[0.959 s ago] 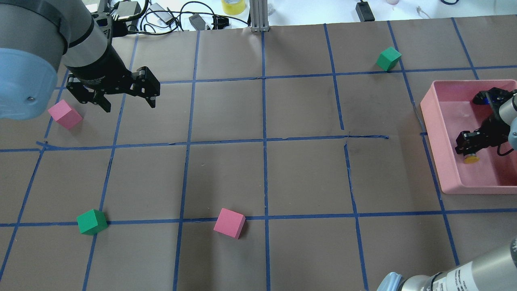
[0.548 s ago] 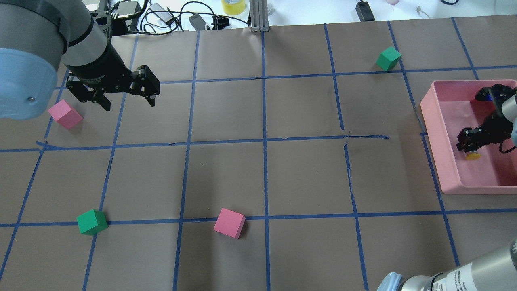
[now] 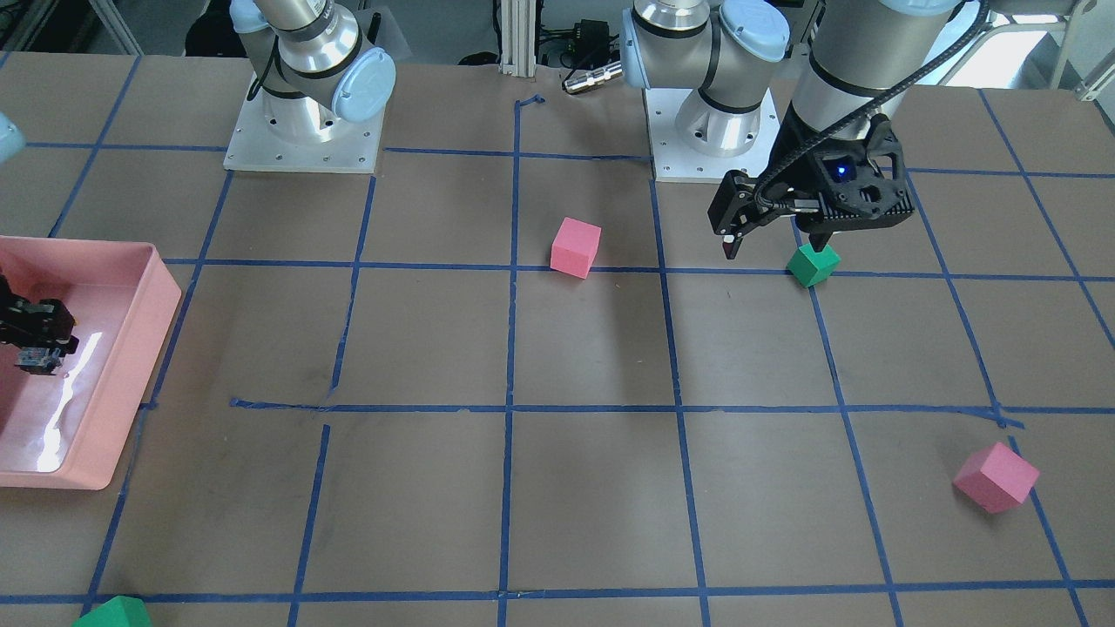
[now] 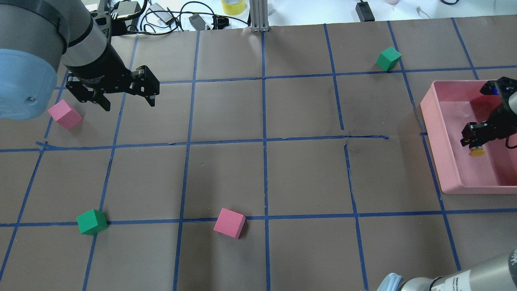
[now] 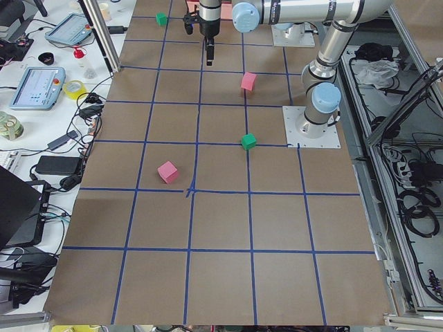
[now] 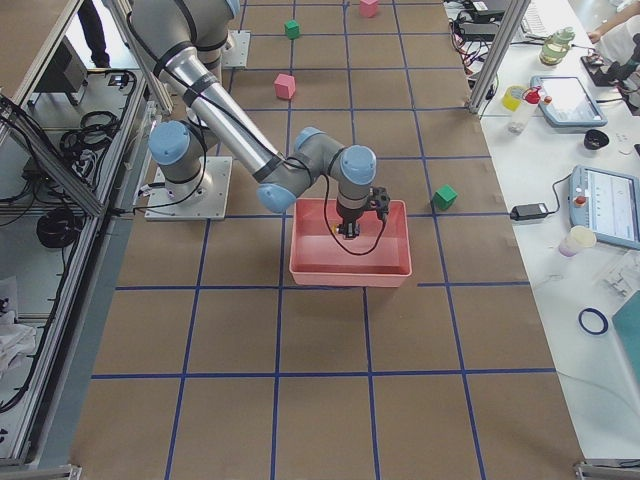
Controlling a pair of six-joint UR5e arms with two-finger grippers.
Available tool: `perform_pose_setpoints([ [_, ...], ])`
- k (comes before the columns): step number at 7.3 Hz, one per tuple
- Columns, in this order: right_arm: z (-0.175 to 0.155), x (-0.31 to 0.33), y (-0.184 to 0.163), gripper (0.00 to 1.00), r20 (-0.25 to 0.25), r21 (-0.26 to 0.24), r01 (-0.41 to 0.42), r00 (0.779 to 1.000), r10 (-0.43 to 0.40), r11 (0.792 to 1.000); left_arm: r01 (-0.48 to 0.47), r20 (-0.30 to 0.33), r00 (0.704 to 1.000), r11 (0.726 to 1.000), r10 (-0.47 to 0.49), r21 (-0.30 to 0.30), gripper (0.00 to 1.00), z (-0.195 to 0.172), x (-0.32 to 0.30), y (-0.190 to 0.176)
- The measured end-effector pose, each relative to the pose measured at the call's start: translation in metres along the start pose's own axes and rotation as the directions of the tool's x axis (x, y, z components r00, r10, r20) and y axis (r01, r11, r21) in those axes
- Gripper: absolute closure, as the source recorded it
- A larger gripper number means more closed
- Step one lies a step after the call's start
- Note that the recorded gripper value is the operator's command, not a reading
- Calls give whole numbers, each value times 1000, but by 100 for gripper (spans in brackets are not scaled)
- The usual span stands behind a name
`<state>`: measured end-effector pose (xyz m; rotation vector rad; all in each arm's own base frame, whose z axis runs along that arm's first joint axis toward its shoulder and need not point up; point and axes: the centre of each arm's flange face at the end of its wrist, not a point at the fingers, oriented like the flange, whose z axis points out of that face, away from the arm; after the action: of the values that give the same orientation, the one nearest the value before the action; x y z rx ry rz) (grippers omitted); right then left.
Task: Align button upright
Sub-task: 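Lift the button out of the tray and carry it toward table center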
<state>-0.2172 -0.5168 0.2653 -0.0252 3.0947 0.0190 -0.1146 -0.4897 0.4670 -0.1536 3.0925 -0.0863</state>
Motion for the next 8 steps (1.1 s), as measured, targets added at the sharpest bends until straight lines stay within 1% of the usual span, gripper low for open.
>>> perform_pose_setpoints([
  [2, -71, -27, -41, 100, -12, 0, 43, 999, -43, 999, -1, 0, 1000, 1000, 1, 1, 0, 0, 0, 0],
  [3, -102, -63, -62, 100, -16, 2, 52, 999, -52, 999, -1, 0, 1000, 1000, 1, 2, 0, 0, 0, 0],
  [4, -116, -113, -78, 100, -16, 5, 47, 999, -47, 999, 0, 0, 1000, 1000, 0, 2, 0, -1, 0, 0],
  [5, -118, -175, -91, 100, -14, 11, 34, 999, -33, 999, 0, 1, 1000, 1000, 0, 2, 0, -1, 0, 0],
  [6, -112, -245, -98, 100, -12, 17, 16, 1000, -16, 1000, 1, 2, 1000, 1000, -1, 3, 0, -1, -1, 0],
  [8, -81, -378, -99, 100, -7, 42, -28, 1000, 28, 999, 3, 1, 1000, 1000, -3, 2, 0, 0, -1, -1],
])
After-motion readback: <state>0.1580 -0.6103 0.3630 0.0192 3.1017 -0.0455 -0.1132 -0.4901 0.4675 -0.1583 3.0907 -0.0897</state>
